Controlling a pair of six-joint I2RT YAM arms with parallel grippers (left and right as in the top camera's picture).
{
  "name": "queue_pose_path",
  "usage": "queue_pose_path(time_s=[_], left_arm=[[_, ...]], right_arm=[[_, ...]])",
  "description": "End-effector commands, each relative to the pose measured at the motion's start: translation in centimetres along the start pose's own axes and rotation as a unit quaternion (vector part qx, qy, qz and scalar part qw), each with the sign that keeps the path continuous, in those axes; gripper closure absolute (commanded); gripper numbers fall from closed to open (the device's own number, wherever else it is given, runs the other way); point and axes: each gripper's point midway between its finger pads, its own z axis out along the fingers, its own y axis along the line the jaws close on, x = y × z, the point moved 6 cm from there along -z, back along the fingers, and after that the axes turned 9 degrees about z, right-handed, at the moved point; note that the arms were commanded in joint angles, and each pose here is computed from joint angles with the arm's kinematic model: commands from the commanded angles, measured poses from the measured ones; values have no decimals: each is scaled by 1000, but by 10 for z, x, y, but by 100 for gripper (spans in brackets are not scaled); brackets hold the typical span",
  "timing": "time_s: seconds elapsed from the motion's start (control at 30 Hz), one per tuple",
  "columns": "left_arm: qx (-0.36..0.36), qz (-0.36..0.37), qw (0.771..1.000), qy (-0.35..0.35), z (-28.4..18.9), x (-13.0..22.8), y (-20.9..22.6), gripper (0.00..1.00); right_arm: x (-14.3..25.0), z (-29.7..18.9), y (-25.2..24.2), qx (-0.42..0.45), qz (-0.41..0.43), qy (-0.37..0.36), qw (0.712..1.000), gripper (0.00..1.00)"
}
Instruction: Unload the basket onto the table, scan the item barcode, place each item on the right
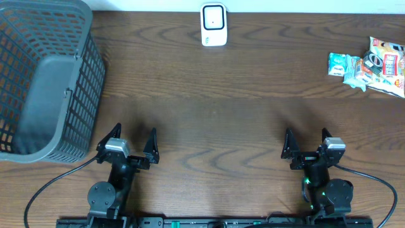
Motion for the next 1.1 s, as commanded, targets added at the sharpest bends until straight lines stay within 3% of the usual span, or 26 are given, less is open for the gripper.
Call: queue_pose_path(time_s=[0.0, 0.2, 1.07], left_arm=[[-1, 10, 1000, 12, 0, 5, 1, 2], [-32, 6, 996, 81, -3, 31, 8, 2], [-31, 10, 996, 81, -3, 31, 8, 3]], right_arm=[[1, 0, 0, 0, -4, 0, 1000, 1], [1, 0, 0, 0, -4, 0, 1000, 1], [1, 0, 0, -1, -4, 0, 1000, 1]])
